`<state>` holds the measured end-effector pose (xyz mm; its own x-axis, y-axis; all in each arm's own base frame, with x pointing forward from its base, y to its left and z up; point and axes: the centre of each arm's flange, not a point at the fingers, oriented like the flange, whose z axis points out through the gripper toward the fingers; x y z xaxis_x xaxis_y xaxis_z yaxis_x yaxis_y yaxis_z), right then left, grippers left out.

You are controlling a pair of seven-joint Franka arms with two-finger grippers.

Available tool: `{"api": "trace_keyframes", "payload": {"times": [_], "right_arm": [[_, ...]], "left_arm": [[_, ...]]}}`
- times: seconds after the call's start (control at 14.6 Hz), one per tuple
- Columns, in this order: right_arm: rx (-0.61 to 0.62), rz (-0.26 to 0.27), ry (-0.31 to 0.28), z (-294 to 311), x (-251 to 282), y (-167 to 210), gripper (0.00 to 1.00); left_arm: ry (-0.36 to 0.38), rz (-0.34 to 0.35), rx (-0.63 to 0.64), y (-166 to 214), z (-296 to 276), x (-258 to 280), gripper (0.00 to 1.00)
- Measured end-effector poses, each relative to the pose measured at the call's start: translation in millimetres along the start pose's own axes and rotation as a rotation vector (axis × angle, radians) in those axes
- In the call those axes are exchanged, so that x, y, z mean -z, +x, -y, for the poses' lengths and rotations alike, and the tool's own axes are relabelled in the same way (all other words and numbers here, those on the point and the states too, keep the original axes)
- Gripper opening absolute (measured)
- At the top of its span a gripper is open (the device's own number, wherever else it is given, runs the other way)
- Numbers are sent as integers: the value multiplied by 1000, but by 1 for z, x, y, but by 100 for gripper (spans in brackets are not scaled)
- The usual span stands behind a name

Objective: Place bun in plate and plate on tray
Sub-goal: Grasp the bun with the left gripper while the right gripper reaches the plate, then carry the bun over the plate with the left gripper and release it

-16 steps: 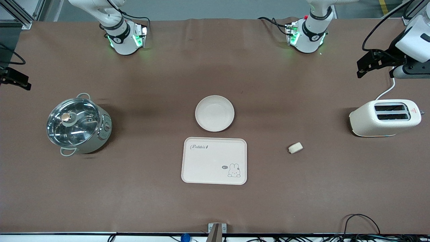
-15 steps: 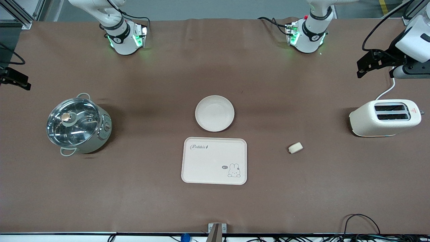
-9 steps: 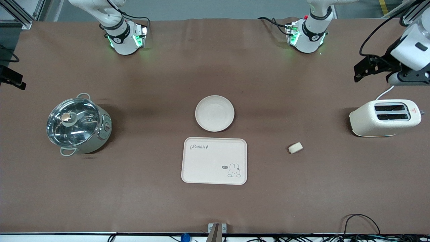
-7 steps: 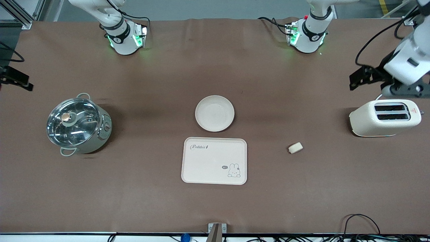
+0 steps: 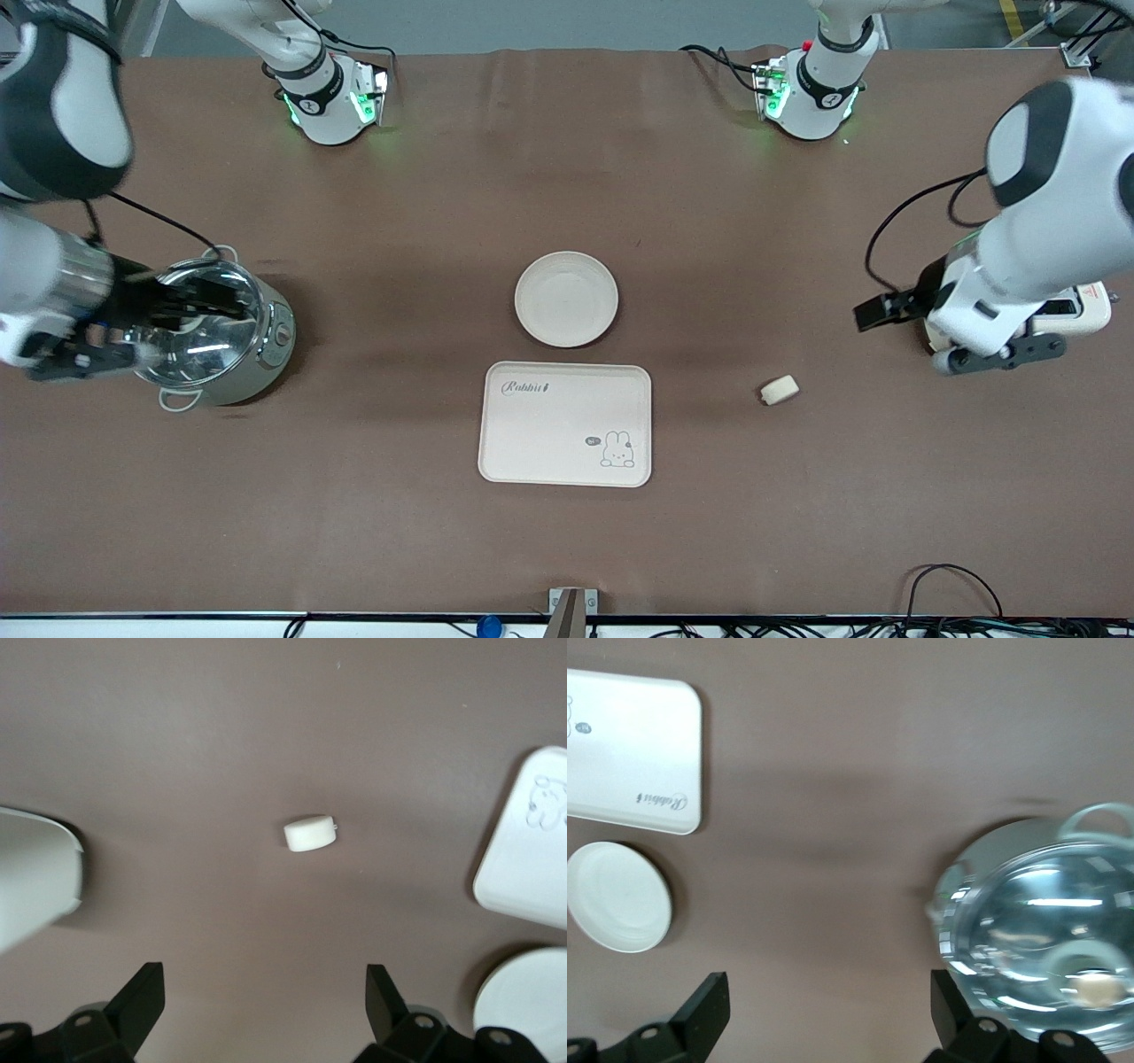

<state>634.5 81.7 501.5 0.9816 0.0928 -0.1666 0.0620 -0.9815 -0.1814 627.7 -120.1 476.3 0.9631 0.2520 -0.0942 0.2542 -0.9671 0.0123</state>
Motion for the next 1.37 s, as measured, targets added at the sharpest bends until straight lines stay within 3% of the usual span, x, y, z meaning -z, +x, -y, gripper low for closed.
{"api": "trace_keyframes", "payload": {"times": [0.34, 0.62, 0.96, 1.09, 1.16, 1.37], "right_arm": [[-21, 90, 103, 96, -118, 5, 100], [-145, 3, 227, 117, -230, -13, 100], [-135, -107, 226, 183, -296, -58, 100], [-108, -96, 210, 201, -313, -76, 100], [-100, -91, 205, 205, -318, -81, 100], [-97, -78, 196, 206, -325, -86, 97]], "left_arm": [[-45, -24, 203, 20, -21, -117, 100], [-59, -33, 312, 25, -16, -210, 100], [-77, -7, 352, 30, -14, -278, 93], [-84, -9, 356, 31, -14, -287, 81], [-87, -9, 357, 32, -14, -291, 81], [-93, -13, 367, 31, -18, -292, 52]]}}
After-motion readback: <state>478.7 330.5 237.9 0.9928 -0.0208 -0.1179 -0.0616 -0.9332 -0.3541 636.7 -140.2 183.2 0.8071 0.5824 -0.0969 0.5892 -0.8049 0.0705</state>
